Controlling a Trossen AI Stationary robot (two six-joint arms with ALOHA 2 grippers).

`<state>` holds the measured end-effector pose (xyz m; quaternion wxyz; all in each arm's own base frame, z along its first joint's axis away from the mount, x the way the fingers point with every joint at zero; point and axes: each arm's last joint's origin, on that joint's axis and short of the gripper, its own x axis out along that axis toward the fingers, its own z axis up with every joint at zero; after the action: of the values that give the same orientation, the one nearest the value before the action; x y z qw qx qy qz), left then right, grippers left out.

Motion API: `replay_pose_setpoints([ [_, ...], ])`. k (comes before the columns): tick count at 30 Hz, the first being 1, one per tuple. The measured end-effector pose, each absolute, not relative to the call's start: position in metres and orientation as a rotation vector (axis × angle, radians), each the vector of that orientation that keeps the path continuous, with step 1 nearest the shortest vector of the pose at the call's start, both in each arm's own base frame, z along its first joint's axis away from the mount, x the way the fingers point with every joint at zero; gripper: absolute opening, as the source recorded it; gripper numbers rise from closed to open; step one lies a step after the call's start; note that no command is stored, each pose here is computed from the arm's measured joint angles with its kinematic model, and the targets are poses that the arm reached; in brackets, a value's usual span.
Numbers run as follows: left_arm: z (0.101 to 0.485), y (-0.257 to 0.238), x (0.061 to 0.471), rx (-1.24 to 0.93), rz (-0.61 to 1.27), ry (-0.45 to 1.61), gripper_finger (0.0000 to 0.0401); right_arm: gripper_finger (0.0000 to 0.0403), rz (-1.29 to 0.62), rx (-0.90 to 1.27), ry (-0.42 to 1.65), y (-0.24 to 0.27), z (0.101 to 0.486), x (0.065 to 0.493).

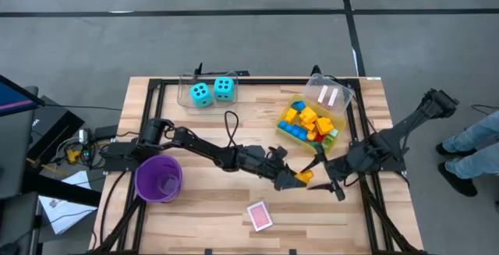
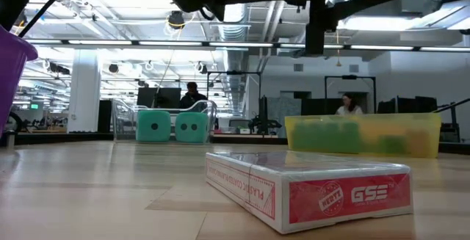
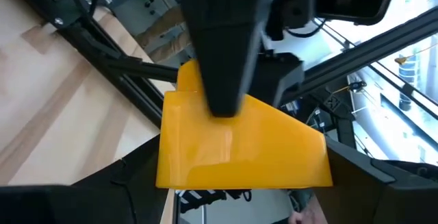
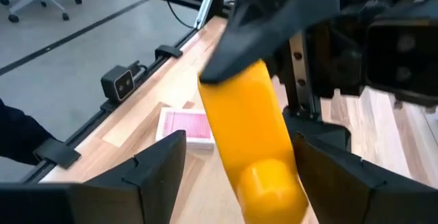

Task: Pick & Place Toys
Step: Put the yellow game piece into the yellow bin

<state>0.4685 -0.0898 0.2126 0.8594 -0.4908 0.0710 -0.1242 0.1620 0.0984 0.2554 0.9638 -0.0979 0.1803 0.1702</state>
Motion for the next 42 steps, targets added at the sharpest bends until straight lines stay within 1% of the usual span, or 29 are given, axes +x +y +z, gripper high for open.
replay_pose_setpoints([
  [8,0.215,-0.096,0.467,-1.031,-0.282,0.136,0.028,0.0259,0.34,-0.199,0.392,0.101,0.25,0.167],
  [11,0.215,-0.097,0.467,-1.03,-0.284,0.134,0.028,0.0247,0.338,-0.195,0.383,0.102,0.25,0.167],
  [14,0.215,-0.097,0.467,-1.03,-0.284,0.134,0.028,0.0213,0.333,-0.189,0.365,0.102,0.252,0.168],
  [18,0.215,-0.097,0.467,-1.054,-0.294,0.139,0.028,0.0137,0.339,-0.211,0.35,0.102,0.253,0.168],
  [19,0.215,-0.097,0.467,-1.062,-0.293,0.14,0.028,0.0133,0.341,-0.214,0.349,0.103,0.253,0.168],
  [21,0.215,-0.097,0.467,-1.079,-0.292,0.143,0.0286,0.0134,0.35,-0.21,0.349,0.103,0.253,0.168],
  [23,0.215,-0.097,0.467,-1.112,-0.288,0.146,0.0305,0.0134,0.351,-0.198,0.349,0.104,0.253,0.167],
  [27,0.215,-0.097,0.467,-1.108,-0.281,0.147,0.0353,0.0132,0.353,-0.109,0.368,0.106,0.253,0.166],
  [30,0.215,-0.097,0.467,-1.096,-0.291,0.154,0.0373,0.0131,0.347,-0.053,0.376,0.106,0.253,0.166],
  [35,0.216,-0.097,0.467,-1.091,-0.345,0.178,0.0379,0.0131,0.301,0.077,0.372,0.103,0.258,0.162],
  [40,0.214,-0.101,0.466,-1.084,-0.394,0.211,0.0369,0.0131,0.26,0.216,0.374,0.095,0.265,0.152],
  [42,0.213,-0.101,0.466,-1.067,-0.399,0.21,0.0364,0.0131,0.247,0.274,0.405,0.092,0.265,0.147],
])
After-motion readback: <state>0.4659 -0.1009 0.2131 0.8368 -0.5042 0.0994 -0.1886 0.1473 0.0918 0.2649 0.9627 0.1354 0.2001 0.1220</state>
